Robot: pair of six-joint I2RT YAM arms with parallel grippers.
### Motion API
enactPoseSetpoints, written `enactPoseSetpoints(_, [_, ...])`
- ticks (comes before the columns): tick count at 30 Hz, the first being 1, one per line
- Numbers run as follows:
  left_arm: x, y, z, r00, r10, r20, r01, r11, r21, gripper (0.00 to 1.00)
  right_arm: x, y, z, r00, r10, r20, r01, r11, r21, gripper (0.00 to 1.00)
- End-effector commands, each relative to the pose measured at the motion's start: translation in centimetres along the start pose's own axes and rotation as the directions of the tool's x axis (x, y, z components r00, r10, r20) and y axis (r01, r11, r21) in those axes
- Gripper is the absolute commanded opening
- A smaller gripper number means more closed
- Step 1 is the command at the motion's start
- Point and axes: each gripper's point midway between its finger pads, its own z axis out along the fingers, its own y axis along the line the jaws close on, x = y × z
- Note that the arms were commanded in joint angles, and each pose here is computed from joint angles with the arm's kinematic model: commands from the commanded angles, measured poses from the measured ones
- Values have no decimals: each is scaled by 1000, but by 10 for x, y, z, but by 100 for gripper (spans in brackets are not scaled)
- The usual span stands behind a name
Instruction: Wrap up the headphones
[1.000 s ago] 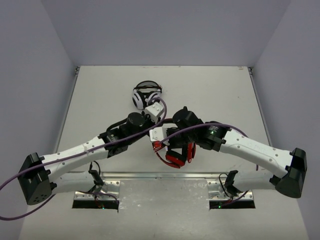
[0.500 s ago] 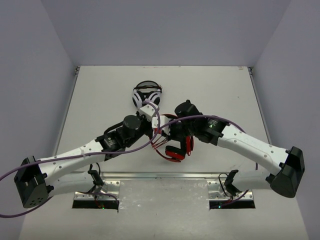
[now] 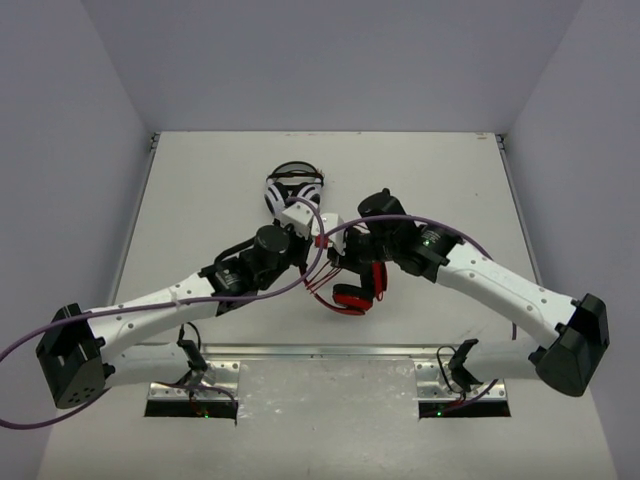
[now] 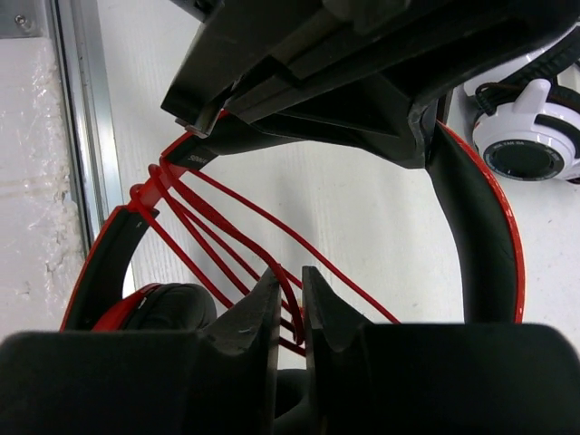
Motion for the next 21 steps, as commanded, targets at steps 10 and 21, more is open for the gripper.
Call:
enactPoseSetpoints(10, [-12, -16, 7, 999, 9, -42, -7, 999, 36, 0, -34, -20, 5, 991, 101, 92, -101, 995, -8, 25])
enactPoseSetpoints(21, [-8, -20, 10, 999, 12, -53, -9, 998, 56, 0, -40, -24, 10, 986, 129, 108, -129, 992, -10, 36])
